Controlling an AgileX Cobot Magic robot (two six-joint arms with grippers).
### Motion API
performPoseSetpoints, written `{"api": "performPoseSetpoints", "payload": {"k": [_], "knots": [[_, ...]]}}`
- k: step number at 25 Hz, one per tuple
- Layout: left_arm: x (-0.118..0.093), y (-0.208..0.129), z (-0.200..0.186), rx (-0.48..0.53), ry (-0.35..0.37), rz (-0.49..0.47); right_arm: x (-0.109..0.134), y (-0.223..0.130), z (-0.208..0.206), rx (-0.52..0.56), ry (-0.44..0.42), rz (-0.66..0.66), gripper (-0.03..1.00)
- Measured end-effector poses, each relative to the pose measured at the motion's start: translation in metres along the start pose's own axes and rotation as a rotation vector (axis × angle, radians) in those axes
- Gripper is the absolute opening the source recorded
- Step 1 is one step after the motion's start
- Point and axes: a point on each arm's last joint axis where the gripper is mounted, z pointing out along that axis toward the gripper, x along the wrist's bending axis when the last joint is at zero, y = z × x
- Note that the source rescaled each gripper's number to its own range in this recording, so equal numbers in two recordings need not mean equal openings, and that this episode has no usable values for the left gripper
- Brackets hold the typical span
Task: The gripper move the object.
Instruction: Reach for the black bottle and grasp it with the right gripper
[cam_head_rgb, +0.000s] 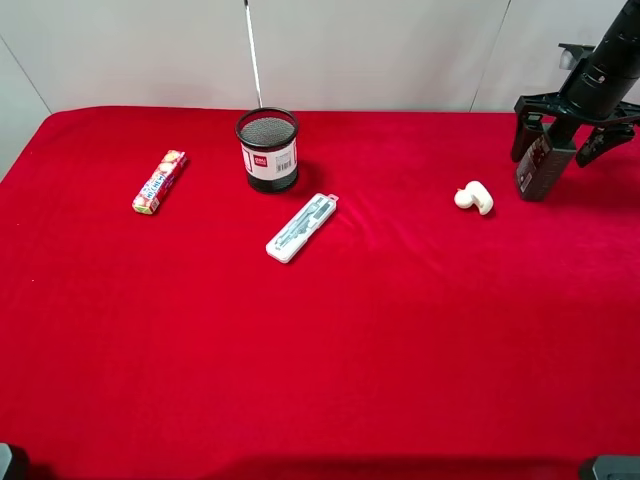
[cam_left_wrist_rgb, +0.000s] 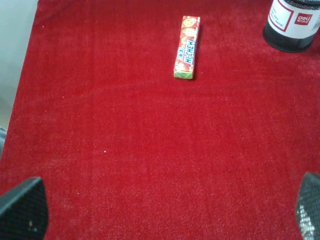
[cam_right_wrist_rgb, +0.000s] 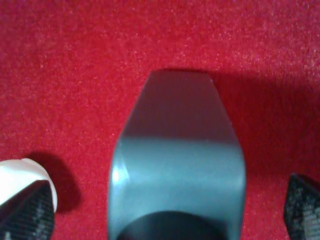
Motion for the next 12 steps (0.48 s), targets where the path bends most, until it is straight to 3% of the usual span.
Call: {"api": "performPoseSetpoints", "payload": {"k": [7, 8, 10, 12], "knots": [[0.0000, 0.0000, 0.0000, 0.000, 0.000, 0.000, -0.0003, -0.0001, 0.0004, 0.002, -0.002, -0.001, 0.23], [0.0000, 0.0000, 0.0000, 0.000, 0.000, 0.000, -0.0003, -0.0001, 0.0004, 0.002, -0.002, -0.001, 0.23], [0.0000, 0.0000, 0.0000, 0.000, 0.000, 0.000, -0.0019, -0.0004, -0.0001, 0.007, -0.014, -0.006, 0.01], [0.0000, 0.0000, 0.0000, 0.000, 0.000, 0.000, -0.0022, -0.0002, -0.0004, 0.006, -0.014, -0.006, 0.01]]}}
